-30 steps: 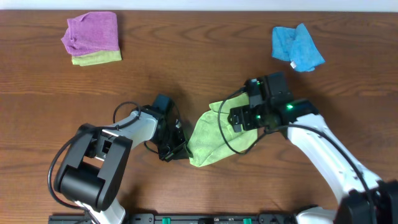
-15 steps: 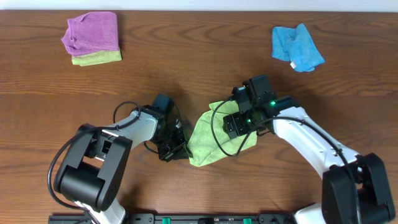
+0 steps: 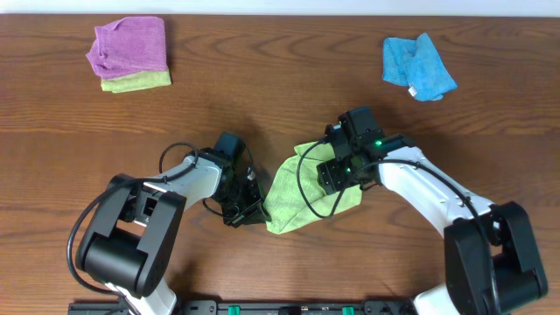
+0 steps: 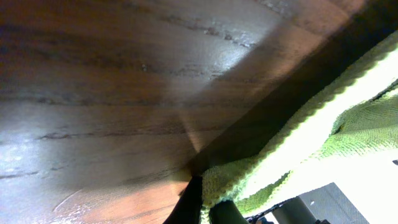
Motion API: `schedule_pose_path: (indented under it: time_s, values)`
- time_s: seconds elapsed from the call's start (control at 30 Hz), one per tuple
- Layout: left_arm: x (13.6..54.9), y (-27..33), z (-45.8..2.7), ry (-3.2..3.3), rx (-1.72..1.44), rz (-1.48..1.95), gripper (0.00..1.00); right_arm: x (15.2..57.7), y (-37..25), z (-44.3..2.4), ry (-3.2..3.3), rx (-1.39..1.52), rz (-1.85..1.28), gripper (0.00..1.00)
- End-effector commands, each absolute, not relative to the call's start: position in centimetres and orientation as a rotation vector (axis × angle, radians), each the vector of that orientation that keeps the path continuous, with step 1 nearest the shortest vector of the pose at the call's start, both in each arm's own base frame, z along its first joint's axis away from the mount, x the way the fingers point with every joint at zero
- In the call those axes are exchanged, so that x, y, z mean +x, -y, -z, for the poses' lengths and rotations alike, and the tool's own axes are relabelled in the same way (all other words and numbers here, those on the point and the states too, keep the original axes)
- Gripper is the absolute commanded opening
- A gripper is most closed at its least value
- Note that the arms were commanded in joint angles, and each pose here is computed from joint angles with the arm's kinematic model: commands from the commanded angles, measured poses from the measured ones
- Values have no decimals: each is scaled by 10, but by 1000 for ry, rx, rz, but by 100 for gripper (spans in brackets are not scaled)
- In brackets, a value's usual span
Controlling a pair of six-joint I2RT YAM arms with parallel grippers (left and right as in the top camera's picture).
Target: Fold the cloth
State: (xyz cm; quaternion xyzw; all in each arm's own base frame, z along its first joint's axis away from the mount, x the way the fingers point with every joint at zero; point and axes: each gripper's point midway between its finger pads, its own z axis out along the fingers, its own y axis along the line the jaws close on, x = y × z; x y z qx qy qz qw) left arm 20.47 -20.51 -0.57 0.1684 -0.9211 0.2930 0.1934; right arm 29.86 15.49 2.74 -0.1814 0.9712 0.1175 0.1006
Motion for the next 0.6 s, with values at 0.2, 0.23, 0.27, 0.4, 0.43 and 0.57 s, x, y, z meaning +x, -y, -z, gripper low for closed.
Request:
schedule_pose_path:
  time_s: [0.2,0.23,0.27,0.4,0.43,0.57]
  values:
    - [203,175,36,2691,501,-597,6,299,-156,-9,-2900,-549,-330,65]
    - [203,175,36,2691,501,-597,6,298,-156,-7,-2909,-542,-333,64]
    - [203,175,36,2691,501,-597,6,298,-156,-6,-2913,-539,-333,64]
    - [203,175,36,2692,501,-597,6,298,-156,-7,-2917,-522,-334,37]
    - [203,175,36,2691,501,-597,6,298,-156,-7,-2917,-522,-333,26]
    - [203,175,37,2692,506,-597,6,300,-156,-11,-2908,-516,-336,1]
